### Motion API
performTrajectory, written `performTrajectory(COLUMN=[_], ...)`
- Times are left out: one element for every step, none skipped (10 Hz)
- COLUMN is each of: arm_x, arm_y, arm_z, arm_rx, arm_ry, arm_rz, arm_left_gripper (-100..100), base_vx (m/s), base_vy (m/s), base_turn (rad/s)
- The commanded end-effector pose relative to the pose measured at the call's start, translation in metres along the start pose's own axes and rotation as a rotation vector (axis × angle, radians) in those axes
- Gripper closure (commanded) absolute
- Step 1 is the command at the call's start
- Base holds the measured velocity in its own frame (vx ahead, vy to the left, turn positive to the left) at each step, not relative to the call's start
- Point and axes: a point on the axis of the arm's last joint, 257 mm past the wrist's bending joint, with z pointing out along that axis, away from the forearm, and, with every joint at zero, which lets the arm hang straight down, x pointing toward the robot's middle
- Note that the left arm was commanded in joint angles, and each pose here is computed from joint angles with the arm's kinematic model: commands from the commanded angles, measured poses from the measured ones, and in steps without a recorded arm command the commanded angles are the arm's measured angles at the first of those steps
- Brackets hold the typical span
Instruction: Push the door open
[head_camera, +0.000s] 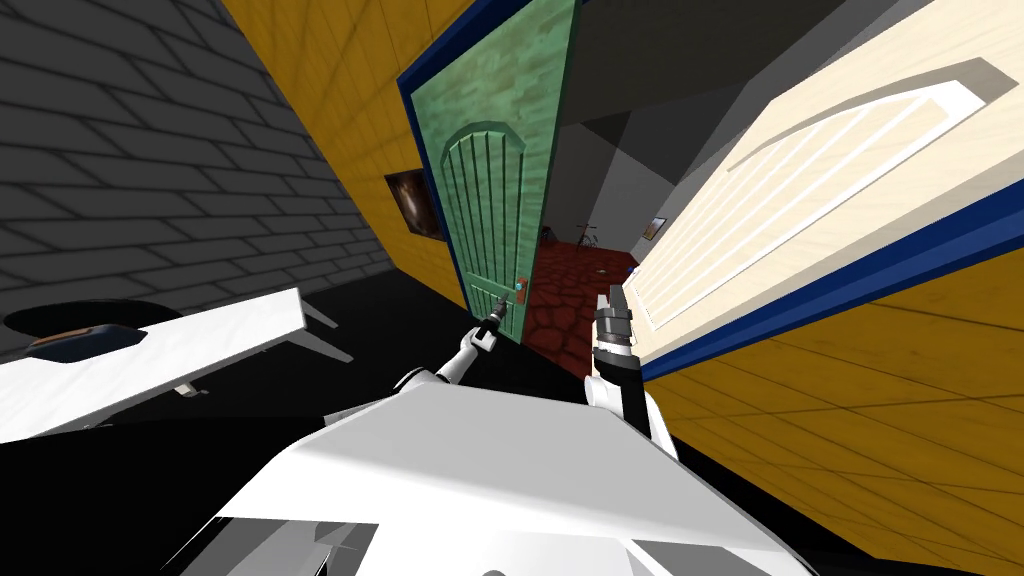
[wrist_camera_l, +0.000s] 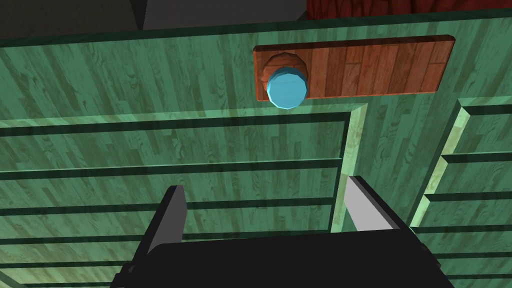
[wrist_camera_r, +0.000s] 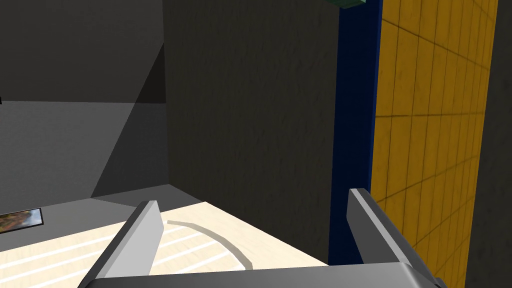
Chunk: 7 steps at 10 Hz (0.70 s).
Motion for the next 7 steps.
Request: performTrajectory(arm_x=[0.008, 0.011, 0.015, 0.023, 0.029, 0.036, 0.039], arm_y=[0.006, 0.008, 0.009, 0.013, 0.016, 0.018, 0.019], arm_z=[0.0033, 0.0048, 0.0062, 0.009, 0.011, 0.0127, 0.0136], arm_rx=[-0.016, -0.022, -0.028, -0.04, -0.049, -0.057, -0.061], arm_ry=[0.013, 0.019, 0.024, 0.036, 0.045, 0.054, 0.058], arm_rz=[-0.006, -0.009, -0.011, -0.016, -0.021, -0.025, -0.027], arm_left_gripper=[-100, -100, -100, -100, -100, -100, -100], base_vx=[0.091, 0.076, 0.051, 0.061, 0.058, 0.057, 0.062], base_vy=[0.098, 0.07, 0.061, 0.089, 0.105, 0.099, 0.082], base_turn=[-0.076, -0.041, -0.046, -0.072, -0.081, -0.068, -0.034])
